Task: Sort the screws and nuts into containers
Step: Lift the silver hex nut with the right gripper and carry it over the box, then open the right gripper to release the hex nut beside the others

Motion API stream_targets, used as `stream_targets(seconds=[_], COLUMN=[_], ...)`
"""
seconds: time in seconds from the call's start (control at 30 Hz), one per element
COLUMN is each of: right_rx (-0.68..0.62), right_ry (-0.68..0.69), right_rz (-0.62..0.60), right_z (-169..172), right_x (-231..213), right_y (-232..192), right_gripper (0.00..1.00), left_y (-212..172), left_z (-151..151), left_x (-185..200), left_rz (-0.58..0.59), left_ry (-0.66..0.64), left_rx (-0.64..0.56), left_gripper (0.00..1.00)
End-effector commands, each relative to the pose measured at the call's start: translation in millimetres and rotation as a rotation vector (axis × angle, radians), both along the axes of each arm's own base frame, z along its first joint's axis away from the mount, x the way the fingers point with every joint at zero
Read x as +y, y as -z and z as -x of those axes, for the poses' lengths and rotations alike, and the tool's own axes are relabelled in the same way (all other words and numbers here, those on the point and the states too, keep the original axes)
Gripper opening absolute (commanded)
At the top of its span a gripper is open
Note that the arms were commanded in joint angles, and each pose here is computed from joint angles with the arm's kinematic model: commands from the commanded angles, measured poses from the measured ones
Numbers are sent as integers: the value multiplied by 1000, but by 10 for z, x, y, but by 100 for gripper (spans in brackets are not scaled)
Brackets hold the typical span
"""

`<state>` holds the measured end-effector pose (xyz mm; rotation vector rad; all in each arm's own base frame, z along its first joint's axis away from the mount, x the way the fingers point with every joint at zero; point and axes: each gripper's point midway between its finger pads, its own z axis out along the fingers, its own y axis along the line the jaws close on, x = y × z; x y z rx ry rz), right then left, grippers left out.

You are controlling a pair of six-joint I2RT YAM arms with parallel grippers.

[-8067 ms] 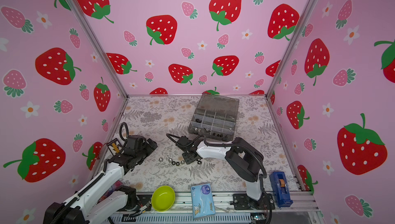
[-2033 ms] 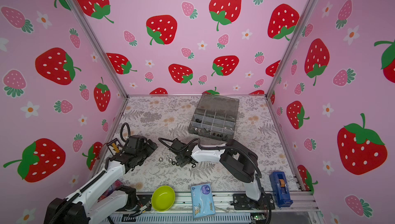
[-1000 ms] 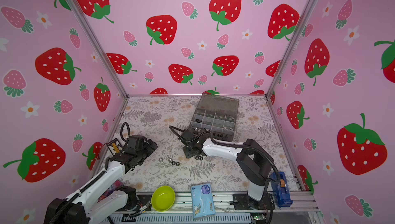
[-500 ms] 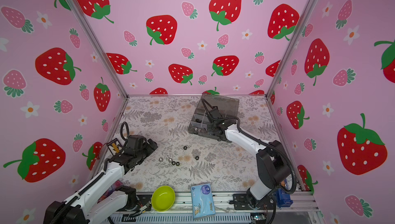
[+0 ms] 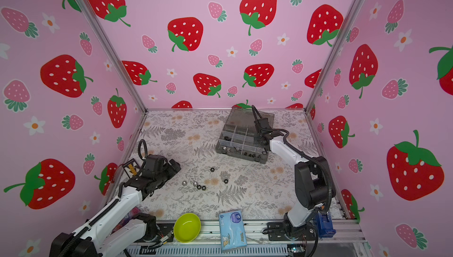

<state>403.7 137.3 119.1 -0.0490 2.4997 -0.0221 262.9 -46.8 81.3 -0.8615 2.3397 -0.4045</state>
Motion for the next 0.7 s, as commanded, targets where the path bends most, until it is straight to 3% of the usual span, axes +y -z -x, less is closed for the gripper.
stream_targets(seconds=[0.0,0.67], right_rx=[3,47], right_ry=[-12,-14], right_rz=[-11,-4], right_z=[-96,-203], right_x=[-11,-73], right_y=[15,187], right_gripper=[16,16], left_y=[-154,-156], left_z=[-80,-75], left_x=[-7,-11], left_rz=[-6,-2], left_ry=[6,4], left_rx=[-29,-31], left_gripper=[99,99])
